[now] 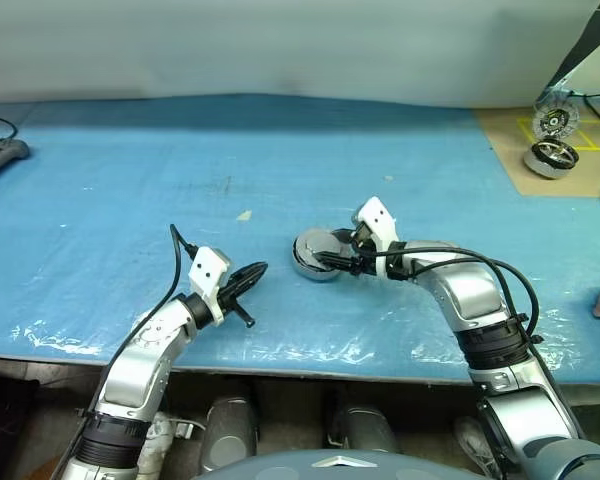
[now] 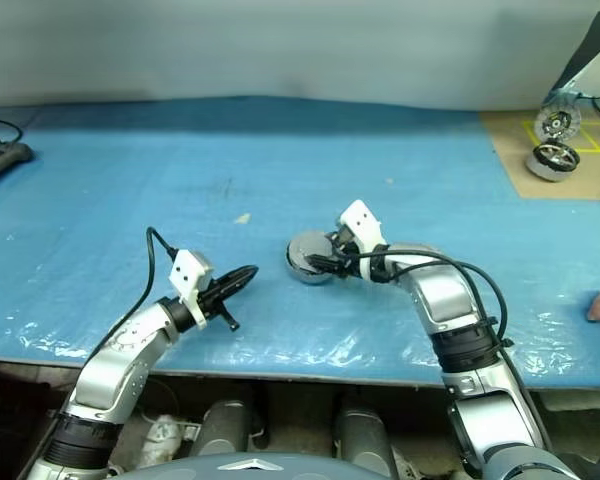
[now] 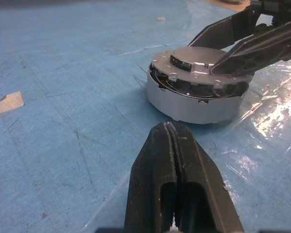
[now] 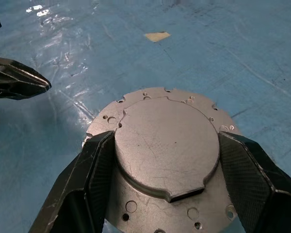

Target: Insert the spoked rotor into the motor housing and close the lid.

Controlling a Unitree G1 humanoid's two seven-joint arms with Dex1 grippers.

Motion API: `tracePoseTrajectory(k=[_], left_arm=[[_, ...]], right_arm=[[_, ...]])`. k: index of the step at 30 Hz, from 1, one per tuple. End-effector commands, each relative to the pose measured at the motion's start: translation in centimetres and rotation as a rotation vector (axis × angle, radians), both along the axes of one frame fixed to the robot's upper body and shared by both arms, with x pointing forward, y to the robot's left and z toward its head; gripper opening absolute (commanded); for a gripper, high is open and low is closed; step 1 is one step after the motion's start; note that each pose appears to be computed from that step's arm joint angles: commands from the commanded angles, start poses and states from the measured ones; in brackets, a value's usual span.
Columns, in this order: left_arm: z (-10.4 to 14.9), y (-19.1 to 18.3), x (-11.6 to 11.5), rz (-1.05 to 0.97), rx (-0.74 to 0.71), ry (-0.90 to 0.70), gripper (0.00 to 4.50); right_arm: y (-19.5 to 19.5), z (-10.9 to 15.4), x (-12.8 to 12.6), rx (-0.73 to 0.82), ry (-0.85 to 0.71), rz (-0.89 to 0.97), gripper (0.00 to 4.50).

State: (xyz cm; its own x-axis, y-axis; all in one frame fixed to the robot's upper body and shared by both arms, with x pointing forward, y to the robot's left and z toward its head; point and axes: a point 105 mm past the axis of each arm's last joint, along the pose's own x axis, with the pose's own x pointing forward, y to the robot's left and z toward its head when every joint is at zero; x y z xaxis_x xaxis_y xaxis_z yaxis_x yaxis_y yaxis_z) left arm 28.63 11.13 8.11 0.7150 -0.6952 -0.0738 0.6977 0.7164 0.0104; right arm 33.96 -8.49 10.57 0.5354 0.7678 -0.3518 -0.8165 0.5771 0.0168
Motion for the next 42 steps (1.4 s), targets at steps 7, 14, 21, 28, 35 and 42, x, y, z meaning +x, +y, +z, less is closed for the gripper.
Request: tracePoseTrajectory(k=[7, 14, 21, 28, 35, 42], left_arm=[[0.7, -0.1, 0.1, -0.016, -0.003, -0.031, 0.00], [0.8, -0.2, 0.2, -0.024, -0.002, -0.030, 0.00], [0.8, -0.1, 0.3, -0.023, 0.000, -0.031, 0.00], [0.9, 0.0, 0.3, -0.019, -0.003, -0.033, 0.00], [0.8, -0.3, 0.3, -0.027, -0.006, -0.033, 0.00], [0.9, -0.1, 0.3, -0.021, -0.006, -0.032, 0.00]], right_arm=[[1.8, 3.4, 1.3, 0.121, -0.012, -0.040, 2.95], [1.8, -0.2, 1.2, -0.068, 0.022, -0.054, 2.95], [3.1, 0.8, 1.3, -0.060, -0.045, -0.031, 2.95], [3.8, 0.7, 1.6, -0.052, 0.001, -0.029, 2.95], [3.6, -1.4, 1.8, -0.106, 0.053, -0.046, 2.95], [2.1, -5.2, 2.5, -0.186, 0.131, -0.153, 2.95]])
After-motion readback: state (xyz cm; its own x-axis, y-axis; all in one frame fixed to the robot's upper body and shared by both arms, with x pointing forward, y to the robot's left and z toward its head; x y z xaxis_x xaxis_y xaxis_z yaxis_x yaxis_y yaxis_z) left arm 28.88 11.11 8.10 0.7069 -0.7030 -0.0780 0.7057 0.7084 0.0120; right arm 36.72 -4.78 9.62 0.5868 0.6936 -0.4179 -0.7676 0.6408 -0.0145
